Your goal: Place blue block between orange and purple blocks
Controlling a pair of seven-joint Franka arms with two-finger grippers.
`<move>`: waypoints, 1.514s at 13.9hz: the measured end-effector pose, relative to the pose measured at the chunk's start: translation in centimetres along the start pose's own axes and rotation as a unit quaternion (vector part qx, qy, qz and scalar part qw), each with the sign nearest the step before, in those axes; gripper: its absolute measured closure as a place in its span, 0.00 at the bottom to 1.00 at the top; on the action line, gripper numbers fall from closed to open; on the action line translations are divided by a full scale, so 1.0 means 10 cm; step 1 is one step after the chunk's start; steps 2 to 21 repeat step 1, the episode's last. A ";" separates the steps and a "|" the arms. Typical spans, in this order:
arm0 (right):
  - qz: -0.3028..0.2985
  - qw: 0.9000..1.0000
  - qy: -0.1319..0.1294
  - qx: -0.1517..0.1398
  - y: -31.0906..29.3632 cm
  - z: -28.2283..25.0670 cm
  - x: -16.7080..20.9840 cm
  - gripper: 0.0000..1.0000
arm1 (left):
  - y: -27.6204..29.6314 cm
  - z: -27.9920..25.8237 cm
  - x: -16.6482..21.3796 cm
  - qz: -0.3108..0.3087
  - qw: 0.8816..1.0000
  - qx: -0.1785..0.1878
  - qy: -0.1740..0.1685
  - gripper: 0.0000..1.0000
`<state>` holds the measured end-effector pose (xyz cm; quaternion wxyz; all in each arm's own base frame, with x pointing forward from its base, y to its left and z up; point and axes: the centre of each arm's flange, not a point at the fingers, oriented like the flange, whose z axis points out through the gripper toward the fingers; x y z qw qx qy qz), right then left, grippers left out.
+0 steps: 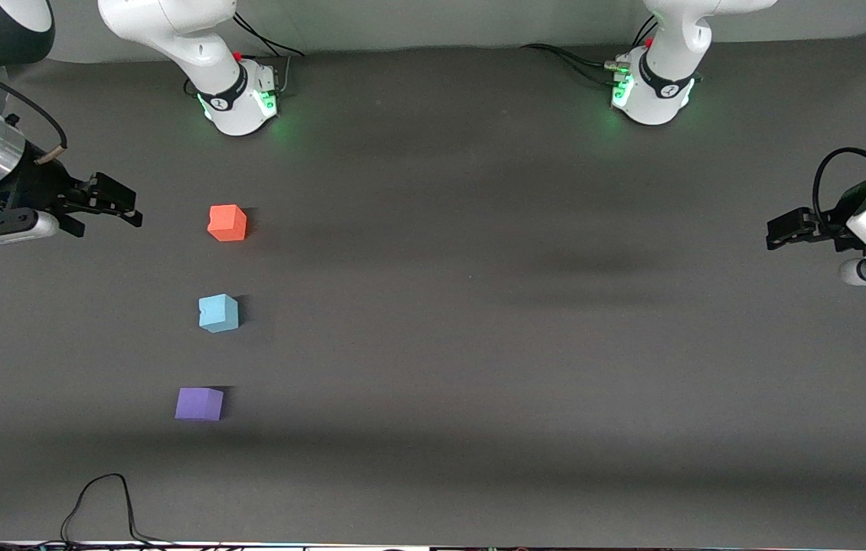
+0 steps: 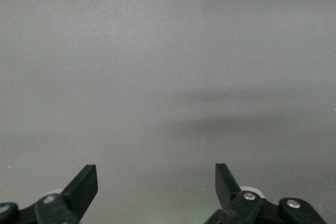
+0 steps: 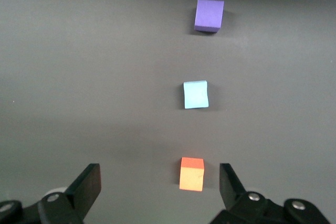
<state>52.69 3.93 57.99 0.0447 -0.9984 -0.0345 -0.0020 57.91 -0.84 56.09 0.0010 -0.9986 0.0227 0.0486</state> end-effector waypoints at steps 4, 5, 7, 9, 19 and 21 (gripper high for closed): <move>0.003 1.000 -0.003 0.000 0.00 0.00 -0.01 0.00 | 0.00 0.00 0.00 0.000 1.000 0.000 0.000 0.00; 0.003 1.000 -0.003 0.000 0.00 0.00 -0.01 0.00 | 0.00 0.00 0.00 0.000 1.000 0.000 0.000 0.00; 0.003 1.000 -0.003 0.000 0.00 0.00 -0.01 0.00 | 0.00 0.00 0.00 0.000 1.000 0.000 0.000 0.00; 0.003 1.000 -0.003 0.000 0.00 0.00 -0.01 0.00 | 0.00 0.00 0.00 0.000 1.000 0.000 0.000 0.00; 0.003 1.000 -0.003 0.000 0.00 0.00 -0.01 0.00 | 0.00 0.00 0.00 0.000 1.000 0.000 0.000 0.00; 0.003 1.000 -0.003 0.000 0.00 0.00 -0.01 0.00 | 0.00 0.00 0.00 0.000 1.000 0.000 0.000 0.00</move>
